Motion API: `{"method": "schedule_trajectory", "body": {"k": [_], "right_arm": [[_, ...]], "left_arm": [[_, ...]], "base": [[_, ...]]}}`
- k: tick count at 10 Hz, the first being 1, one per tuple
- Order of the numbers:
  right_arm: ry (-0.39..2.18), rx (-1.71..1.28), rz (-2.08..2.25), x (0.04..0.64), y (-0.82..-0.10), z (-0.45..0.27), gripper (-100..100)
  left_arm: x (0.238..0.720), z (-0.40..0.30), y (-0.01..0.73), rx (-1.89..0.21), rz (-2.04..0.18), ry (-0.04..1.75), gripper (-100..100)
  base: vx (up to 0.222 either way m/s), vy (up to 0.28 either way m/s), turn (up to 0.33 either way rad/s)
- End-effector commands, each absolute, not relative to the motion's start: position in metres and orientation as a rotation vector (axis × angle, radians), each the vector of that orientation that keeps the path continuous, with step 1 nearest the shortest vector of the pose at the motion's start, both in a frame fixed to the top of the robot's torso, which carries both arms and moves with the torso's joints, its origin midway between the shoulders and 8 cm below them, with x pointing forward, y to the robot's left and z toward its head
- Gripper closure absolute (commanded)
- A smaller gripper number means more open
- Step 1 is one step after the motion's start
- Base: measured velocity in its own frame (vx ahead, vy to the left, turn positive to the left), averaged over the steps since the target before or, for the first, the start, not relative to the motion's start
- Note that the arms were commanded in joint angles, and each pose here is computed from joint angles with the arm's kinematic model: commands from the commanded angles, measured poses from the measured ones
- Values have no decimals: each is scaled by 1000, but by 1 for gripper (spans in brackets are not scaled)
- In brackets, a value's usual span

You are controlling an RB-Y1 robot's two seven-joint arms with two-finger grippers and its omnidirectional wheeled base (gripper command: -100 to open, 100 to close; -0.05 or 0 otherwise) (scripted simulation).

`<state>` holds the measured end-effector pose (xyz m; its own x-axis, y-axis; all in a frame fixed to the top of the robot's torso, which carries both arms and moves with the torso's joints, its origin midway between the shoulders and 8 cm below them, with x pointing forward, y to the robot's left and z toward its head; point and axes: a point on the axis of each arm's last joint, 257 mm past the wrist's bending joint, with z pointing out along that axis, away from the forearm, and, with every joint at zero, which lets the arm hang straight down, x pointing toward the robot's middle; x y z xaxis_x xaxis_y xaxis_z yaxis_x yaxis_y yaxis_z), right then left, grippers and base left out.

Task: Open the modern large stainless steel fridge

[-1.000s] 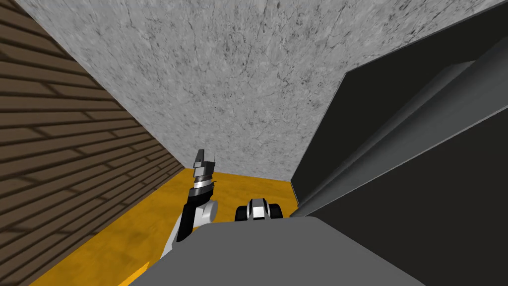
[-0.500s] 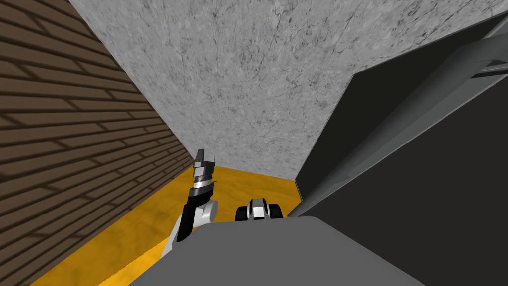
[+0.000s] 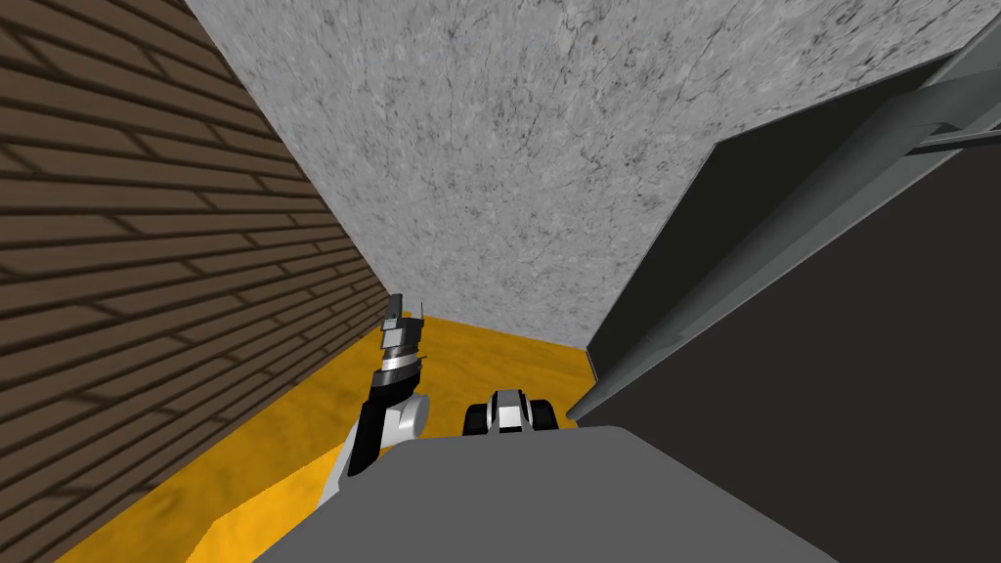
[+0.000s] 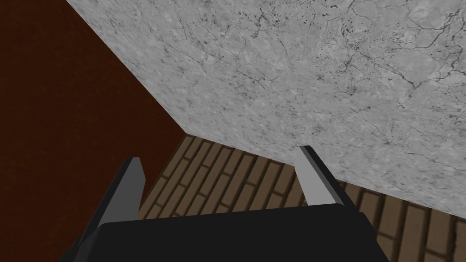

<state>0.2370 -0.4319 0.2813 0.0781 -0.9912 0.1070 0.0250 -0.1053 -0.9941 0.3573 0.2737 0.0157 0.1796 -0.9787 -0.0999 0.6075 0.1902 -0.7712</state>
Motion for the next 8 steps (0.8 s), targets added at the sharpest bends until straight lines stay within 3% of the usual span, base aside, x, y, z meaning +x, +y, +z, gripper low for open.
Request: {"method": "schedule_trajectory", "body": {"k": [1, 8], "right_arm": [[1056, -1301, -1221, 247, -445, 286, 100], [1048, -1263, -1233, 260, -482, 301, 100]], "left_arm": [[357, 16, 274, -667, -1246, 687, 0], [357, 16, 274, -667, -1247, 686, 0]], "base": [[-125, 76, 146], [-94, 64, 72]]}}
